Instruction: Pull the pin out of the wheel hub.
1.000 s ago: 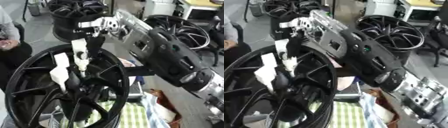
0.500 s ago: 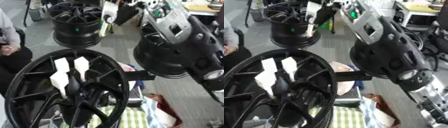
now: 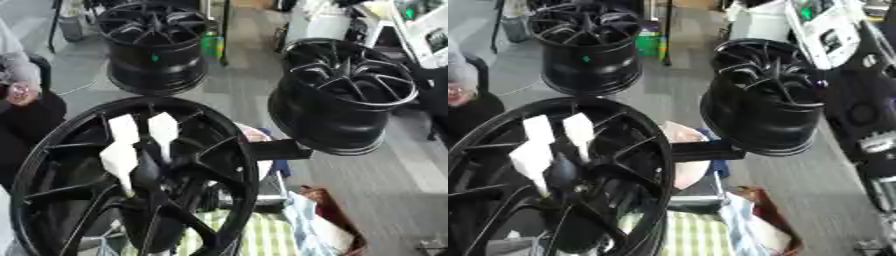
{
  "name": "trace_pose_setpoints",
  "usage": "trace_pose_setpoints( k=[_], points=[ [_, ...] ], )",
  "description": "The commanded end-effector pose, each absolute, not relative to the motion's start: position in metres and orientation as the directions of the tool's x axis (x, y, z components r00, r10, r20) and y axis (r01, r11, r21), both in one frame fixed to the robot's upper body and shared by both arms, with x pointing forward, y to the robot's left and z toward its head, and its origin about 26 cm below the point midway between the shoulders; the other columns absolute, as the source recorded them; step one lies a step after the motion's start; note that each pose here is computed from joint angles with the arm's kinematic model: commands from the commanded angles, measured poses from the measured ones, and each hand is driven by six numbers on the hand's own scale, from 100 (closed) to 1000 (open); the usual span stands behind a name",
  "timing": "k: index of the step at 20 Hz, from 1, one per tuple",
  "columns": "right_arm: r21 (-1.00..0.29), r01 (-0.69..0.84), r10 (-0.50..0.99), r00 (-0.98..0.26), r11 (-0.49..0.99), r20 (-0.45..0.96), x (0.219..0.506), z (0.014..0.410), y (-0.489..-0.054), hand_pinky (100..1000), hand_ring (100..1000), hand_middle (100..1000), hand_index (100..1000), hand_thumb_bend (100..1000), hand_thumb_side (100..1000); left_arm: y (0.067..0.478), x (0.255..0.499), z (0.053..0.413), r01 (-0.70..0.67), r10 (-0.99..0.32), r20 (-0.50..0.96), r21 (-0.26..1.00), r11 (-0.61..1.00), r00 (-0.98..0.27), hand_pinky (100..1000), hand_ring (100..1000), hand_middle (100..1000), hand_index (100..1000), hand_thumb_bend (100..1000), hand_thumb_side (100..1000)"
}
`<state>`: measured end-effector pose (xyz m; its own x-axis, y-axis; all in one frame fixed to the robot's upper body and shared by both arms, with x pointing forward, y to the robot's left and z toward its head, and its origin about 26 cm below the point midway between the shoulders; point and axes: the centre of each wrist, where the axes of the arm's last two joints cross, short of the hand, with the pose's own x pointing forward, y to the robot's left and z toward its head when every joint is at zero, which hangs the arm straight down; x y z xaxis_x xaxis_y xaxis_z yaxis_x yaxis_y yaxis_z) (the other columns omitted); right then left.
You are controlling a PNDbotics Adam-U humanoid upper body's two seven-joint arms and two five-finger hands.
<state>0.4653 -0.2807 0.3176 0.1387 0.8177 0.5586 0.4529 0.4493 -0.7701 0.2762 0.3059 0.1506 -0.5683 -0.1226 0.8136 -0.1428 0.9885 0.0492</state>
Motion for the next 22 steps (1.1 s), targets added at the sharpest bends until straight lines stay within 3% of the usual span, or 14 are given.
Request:
trace_pose_setpoints(
  k=[1,6,10,12,14,15,16,18,22],
  points=[
    [-0.751,0.591,0.792,0.289,0.295,0.538,0.466,0.325,-0.325,661,592,369,515,100,100,0.31,0.275,0.157,-0.158,-0.147,0.799,0.066,0.985,-0.583,848,914,798,807,106,652],
    [-0.76,0.644,0.66,0.535,0.086,0.528,0.472,0.309,-0.364,660,595,383,527,100,100,0.31,0.274,0.156,-0.162,-0.15,0.8,0.068,0.985,-0.58,848,914,798,807,106,651],
    [-0.757,0.652,0.537,0.651,-0.034,0.537,0.475,0.303,-0.378,670,615,416,560,100,100,0.31,0.274,0.156,-0.162,-0.149,0.801,0.066,0.985,-0.58,848,915,797,806,106,651],
    [-0.762,0.645,0.476,0.688,-0.057,0.547,0.476,0.299,-0.382,691,651,468,606,100,100,0.31,0.274,0.156,-0.16,-0.148,0.801,0.066,0.985,-0.58,848,915,797,806,106,650],
    [-0.776,0.628,0.436,0.716,-0.059,0.546,0.478,0.295,-0.384,732,741,594,711,100,101,0.31,0.275,0.156,-0.16,-0.149,0.8,0.066,0.985,-0.581,848,915,797,806,107,649],
    [-0.788,0.614,0.421,0.727,-0.044,0.542,0.479,0.291,-0.385,768,800,698,787,115,273,0.31,0.275,0.157,-0.159,-0.148,0.8,0.066,0.985,-0.582,848,915,797,806,107,648],
    [-0.802,0.596,0.411,0.737,-0.023,0.536,0.481,0.288,-0.386,797,847,765,848,190,405,0.31,0.275,0.157,-0.158,-0.147,0.799,0.067,0.985,-0.582,848,915,797,806,107,647],
    [-0.819,0.574,0.41,0.745,0.01,0.526,0.483,0.285,-0.385,806,863,798,870,159,489,0.309,0.275,0.157,-0.157,-0.147,0.799,0.066,0.985,-0.583,848,915,797,806,108,647],
    [-0.824,0.565,0.436,0.732,0.04,0.523,0.483,0.288,-0.382,807,862,795,869,153,516,0.309,0.275,0.157,-0.156,-0.146,0.8,0.066,0.986,-0.582,849,915,797,806,108,647]
  ],
)
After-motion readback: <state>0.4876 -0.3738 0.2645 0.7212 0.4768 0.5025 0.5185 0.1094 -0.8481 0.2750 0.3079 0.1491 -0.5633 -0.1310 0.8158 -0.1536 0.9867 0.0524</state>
